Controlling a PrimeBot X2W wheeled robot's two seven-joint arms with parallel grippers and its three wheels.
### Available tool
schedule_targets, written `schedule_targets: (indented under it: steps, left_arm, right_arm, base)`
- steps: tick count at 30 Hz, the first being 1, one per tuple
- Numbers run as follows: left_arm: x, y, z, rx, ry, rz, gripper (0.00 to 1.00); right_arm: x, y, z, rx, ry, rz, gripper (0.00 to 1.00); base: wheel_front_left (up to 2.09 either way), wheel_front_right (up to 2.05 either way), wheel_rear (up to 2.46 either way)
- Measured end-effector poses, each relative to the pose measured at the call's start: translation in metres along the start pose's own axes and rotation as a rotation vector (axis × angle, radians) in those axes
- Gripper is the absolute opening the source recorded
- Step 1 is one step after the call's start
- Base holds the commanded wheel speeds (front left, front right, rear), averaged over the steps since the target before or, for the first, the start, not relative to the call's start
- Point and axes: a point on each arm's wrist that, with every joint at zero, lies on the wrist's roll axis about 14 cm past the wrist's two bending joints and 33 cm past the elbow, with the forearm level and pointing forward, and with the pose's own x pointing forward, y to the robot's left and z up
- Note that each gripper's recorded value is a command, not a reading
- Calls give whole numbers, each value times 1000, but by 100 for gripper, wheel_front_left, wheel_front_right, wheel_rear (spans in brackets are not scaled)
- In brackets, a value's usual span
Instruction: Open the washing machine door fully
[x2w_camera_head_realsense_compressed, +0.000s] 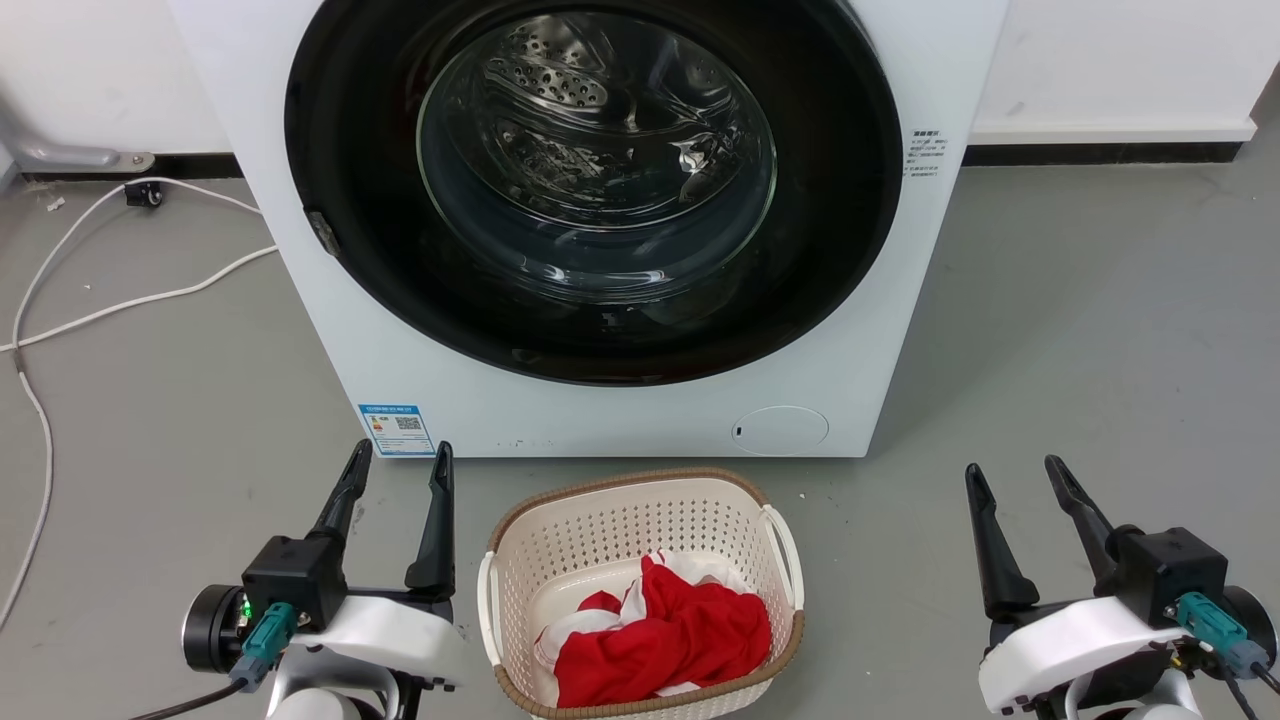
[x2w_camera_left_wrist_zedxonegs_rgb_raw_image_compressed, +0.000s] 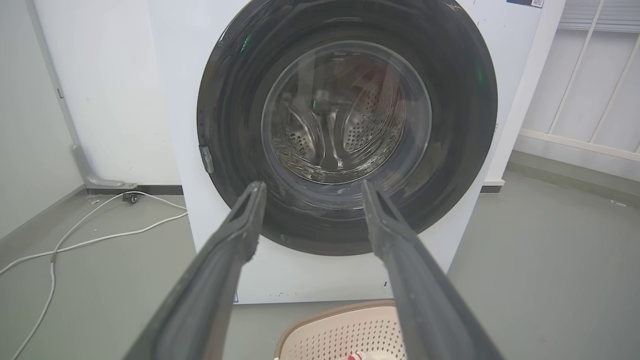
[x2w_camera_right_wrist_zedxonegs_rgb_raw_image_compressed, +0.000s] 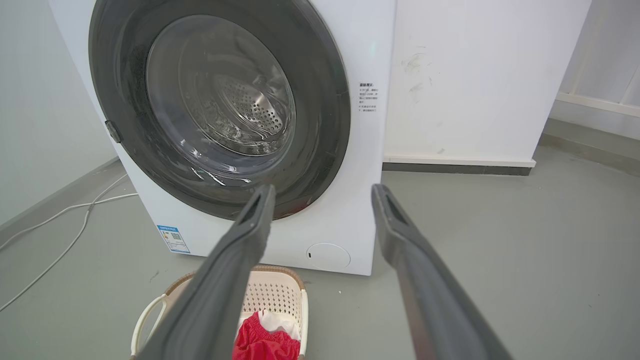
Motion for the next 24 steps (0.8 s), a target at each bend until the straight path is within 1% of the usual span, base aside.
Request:
schedule_targets:
  steps: [18,24]
  left_arm:
    - [0,-1,-2,95,-9,-11,100]
    - [0,2,-1,90,-11,0,100]
  right_arm:
    - [0,0,-4,-69,3,5,100]
    - [0,-1,-5,-61,9,1,100]
  base:
    - [0,0,0]
    - [0,0,0]
